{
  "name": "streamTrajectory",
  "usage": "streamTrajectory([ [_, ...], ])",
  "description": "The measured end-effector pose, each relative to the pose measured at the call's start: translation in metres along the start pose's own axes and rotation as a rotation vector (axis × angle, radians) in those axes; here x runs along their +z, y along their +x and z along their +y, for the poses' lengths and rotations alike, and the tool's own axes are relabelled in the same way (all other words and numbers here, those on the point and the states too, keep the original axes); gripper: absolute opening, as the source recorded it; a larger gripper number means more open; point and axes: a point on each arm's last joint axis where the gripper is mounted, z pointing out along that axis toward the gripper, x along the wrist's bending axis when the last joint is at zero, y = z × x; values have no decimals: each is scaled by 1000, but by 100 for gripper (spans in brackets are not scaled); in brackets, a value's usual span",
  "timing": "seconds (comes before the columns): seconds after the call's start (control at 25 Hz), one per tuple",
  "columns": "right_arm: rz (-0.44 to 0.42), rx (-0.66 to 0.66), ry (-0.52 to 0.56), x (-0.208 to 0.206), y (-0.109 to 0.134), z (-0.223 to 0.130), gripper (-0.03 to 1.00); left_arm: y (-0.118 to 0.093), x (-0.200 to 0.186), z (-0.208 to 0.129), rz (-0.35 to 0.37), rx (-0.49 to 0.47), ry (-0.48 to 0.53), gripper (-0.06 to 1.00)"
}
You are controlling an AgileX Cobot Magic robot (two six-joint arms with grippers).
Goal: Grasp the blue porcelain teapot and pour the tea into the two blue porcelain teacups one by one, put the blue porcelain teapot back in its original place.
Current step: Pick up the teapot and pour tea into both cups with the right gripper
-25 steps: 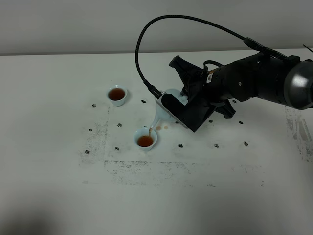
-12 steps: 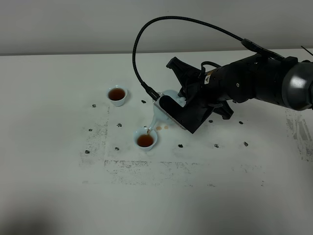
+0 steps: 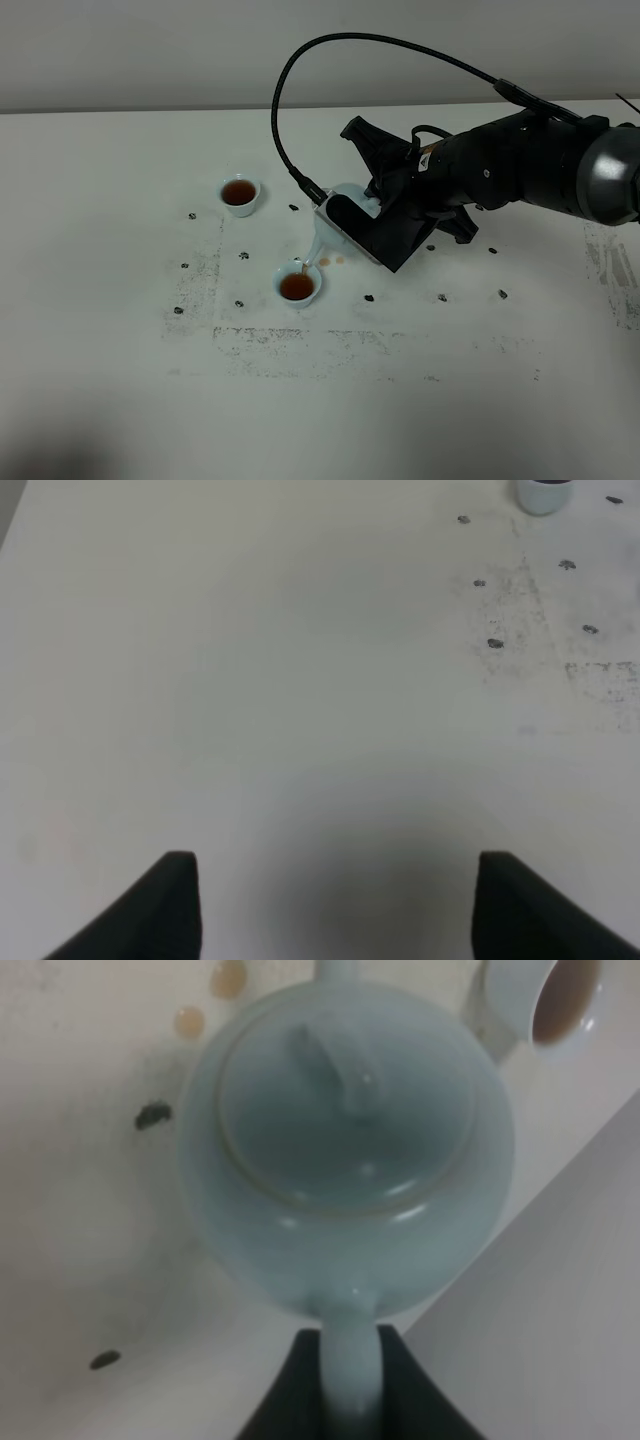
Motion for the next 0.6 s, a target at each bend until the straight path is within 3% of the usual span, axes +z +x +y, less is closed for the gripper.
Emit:
streamTrajectory([
  [0.6, 1, -27, 0, 0, -1, 3, 8, 0, 0, 0, 0, 0, 0, 55],
])
